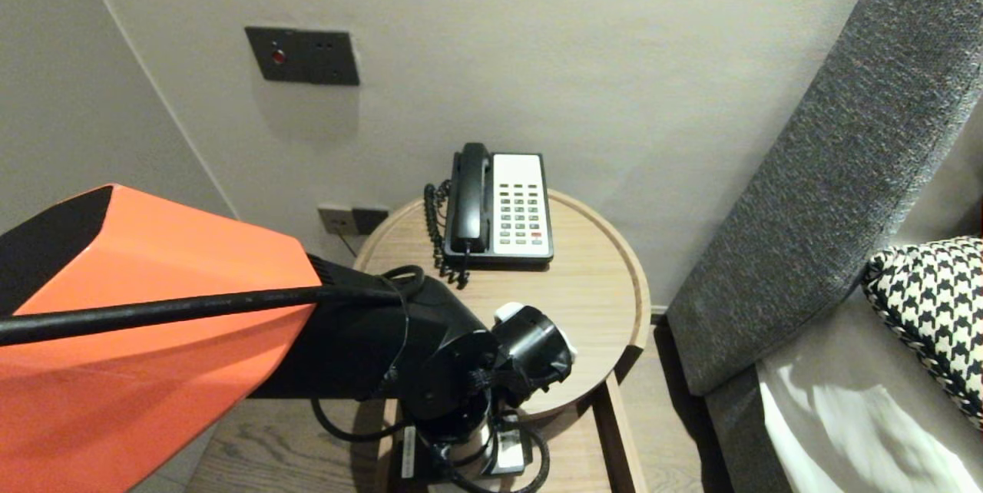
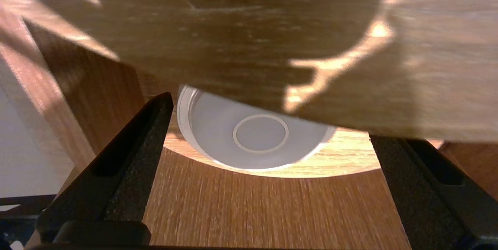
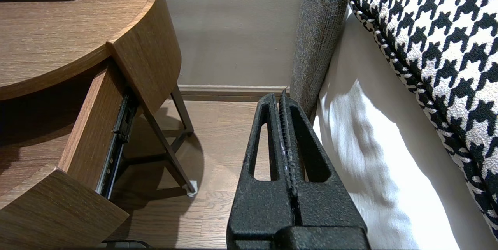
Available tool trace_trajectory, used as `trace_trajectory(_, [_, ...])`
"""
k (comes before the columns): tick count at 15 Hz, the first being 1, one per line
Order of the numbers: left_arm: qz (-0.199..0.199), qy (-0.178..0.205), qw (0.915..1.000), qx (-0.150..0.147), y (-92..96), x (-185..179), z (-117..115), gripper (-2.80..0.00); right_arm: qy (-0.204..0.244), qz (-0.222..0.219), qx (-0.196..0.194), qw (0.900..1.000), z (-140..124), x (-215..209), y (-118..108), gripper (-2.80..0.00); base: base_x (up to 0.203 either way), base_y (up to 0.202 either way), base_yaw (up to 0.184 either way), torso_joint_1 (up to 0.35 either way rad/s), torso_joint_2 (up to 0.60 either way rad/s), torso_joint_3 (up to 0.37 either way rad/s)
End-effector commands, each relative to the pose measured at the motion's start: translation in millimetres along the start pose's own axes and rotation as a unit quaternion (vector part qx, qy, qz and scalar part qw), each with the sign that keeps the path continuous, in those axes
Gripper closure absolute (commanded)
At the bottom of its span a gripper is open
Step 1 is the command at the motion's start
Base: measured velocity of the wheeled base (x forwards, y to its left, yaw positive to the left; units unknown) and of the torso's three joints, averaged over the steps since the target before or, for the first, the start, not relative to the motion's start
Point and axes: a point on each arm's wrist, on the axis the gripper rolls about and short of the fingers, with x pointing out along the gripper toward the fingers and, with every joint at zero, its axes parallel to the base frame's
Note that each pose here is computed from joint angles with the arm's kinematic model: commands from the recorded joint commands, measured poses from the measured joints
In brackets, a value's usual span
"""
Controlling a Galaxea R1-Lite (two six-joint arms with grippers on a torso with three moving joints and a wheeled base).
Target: Take the remote control out of the drawer one by one and place them on the table
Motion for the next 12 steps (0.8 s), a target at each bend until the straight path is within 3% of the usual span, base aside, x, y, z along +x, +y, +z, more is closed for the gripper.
trace_trajectory(1, [0.009, 0.006, 0.9999, -0.003, -0.4, 8.7, 0.0, -2.80, 0.019, 0.000, -0.001, 1.000, -11.3, 2.1, -0.2, 0.00, 0.000, 0.000, 0.000, 0.000, 0.00, 0.000])
trace_trajectory(12, [0.012, 0.010, 0.9999, 0.000, -1.7, 17.6, 0.6, -2.80, 0.019, 0.000, -0.001, 1.000, -11.2, 2.1, -0.2, 0.00, 0.000, 0.000, 0.000, 0.000, 0.00, 0.000])
